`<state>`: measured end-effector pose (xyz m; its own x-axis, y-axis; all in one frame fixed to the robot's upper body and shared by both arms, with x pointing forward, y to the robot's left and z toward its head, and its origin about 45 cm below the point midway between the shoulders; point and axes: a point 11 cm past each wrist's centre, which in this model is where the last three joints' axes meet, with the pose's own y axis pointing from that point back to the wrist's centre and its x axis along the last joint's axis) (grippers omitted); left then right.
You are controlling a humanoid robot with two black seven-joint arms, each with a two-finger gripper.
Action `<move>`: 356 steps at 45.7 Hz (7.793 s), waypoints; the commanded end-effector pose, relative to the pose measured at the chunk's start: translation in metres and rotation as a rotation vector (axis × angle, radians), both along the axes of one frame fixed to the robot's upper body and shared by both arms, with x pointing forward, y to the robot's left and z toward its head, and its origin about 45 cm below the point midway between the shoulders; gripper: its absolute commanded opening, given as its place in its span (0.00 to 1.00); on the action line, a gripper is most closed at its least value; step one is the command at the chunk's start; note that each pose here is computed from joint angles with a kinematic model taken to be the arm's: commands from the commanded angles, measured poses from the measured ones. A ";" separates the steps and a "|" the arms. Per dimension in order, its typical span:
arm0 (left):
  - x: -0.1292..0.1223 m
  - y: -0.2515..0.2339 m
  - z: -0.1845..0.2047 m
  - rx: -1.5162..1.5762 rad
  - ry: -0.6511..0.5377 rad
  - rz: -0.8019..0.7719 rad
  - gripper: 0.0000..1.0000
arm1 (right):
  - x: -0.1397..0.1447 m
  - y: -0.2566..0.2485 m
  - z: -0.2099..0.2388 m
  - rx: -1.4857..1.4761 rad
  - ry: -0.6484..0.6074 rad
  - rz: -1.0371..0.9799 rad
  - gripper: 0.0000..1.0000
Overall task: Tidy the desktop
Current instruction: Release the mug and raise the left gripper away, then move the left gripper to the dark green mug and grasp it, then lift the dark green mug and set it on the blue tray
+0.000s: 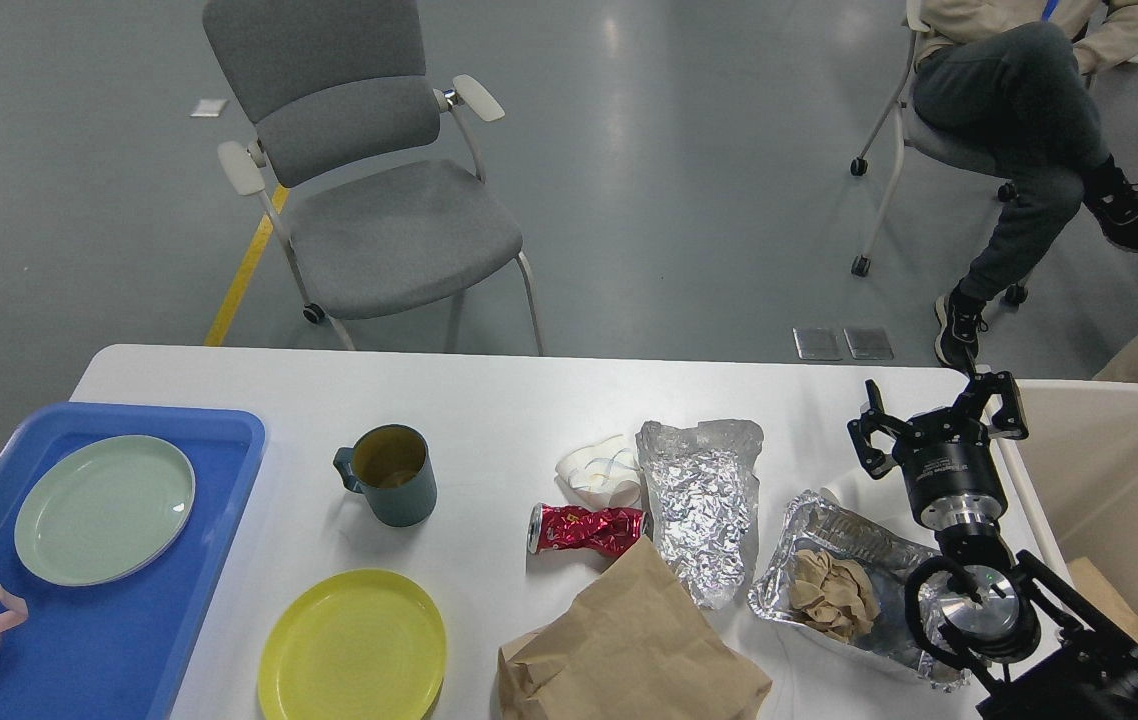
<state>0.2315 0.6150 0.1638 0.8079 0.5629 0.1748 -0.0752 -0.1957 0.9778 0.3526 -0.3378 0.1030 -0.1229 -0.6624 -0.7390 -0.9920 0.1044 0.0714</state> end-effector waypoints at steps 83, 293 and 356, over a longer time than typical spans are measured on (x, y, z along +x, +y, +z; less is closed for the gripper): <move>0.096 -0.398 0.246 -0.229 -0.109 -0.457 0.95 | 0.000 0.000 0.000 0.000 0.001 0.001 1.00; 0.063 -0.264 0.075 0.027 0.000 -0.362 0.00 | 0.000 0.001 0.000 0.000 -0.001 0.002 1.00; 0.008 -0.131 -0.028 0.050 -0.007 -0.368 0.82 | 0.000 0.000 0.000 0.001 -0.001 0.000 1.00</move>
